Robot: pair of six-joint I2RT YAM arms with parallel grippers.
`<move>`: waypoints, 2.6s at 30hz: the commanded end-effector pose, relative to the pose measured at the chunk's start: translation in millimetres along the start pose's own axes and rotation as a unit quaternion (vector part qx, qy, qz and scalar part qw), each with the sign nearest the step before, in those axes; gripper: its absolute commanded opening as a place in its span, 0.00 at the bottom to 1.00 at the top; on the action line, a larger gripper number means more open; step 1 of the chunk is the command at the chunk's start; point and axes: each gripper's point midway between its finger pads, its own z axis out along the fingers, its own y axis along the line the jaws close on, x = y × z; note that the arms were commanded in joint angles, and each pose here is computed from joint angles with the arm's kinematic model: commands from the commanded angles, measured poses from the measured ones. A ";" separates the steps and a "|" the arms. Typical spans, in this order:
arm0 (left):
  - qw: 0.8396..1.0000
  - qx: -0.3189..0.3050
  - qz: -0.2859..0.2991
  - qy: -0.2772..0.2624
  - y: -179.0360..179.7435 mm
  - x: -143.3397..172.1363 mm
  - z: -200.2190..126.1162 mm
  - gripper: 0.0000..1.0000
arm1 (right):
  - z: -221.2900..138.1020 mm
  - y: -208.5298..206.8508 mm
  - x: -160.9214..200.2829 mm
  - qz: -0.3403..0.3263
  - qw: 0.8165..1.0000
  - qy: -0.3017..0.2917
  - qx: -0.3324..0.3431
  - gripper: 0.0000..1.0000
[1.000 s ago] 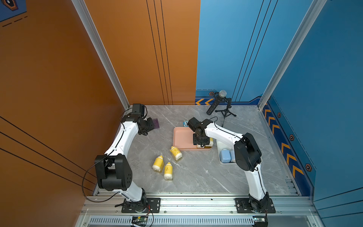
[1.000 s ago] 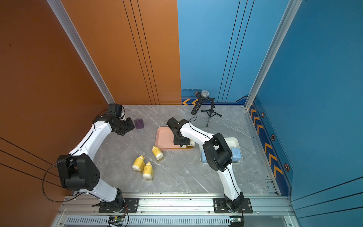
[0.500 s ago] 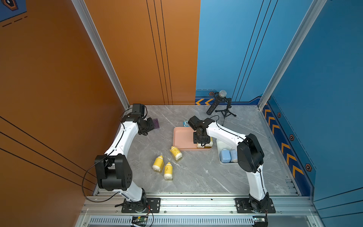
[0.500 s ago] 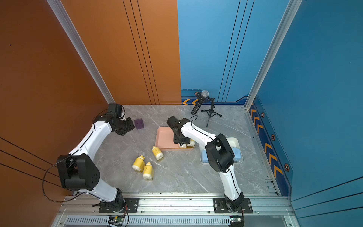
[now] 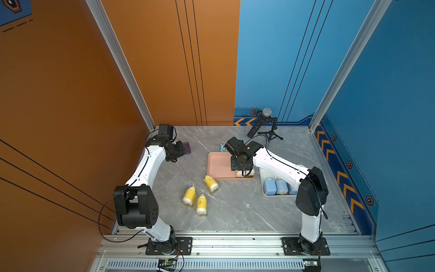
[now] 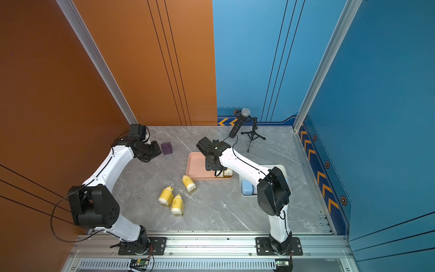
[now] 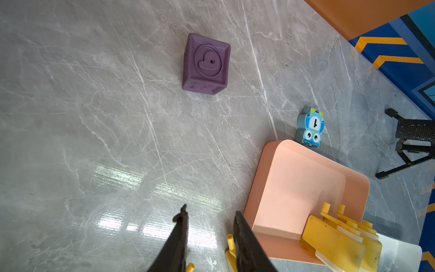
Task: Place the pencil sharpeners by color into the storage box
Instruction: Pick up the pencil sharpener from the center of the board.
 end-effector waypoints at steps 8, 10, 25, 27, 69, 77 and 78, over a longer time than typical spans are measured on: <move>1.000 0.018 0.004 0.009 -11.0 9.4 -3.4 0.34 | -55.7 -57.1 23.3 -0.028 0.998 -0.046 0.024 0.60; 1.000 0.013 0.013 0.006 -14.3 11.6 -3.9 0.34 | -58.4 -66.7 29.3 -0.030 0.998 -0.046 0.025 0.60; 0.996 0.002 0.072 0.044 -63.4 97.9 -29.9 0.45 | -74.8 -149.1 53.4 -0.013 0.998 -0.057 0.008 0.63; 0.995 -0.008 0.083 0.052 -66.7 114.4 -36.6 0.49 | -77.4 -159.2 55.5 -0.008 0.998 -0.059 0.003 0.63; 0.982 -0.120 0.080 0.124 -69.7 200.3 -9.2 0.67 | -74.2 -207.1 71.2 0.035 0.996 -0.055 -0.061 0.65; 0.980 -0.127 0.071 0.132 -72.8 200.8 -0.6 0.67 | -72.9 -207.5 71.4 0.035 0.996 -0.053 -0.060 0.65; 0.980 -0.129 0.071 0.133 -72.8 201.1 0.8 0.67 | -73.2 -207.1 70.9 0.036 0.996 -0.054 -0.061 0.65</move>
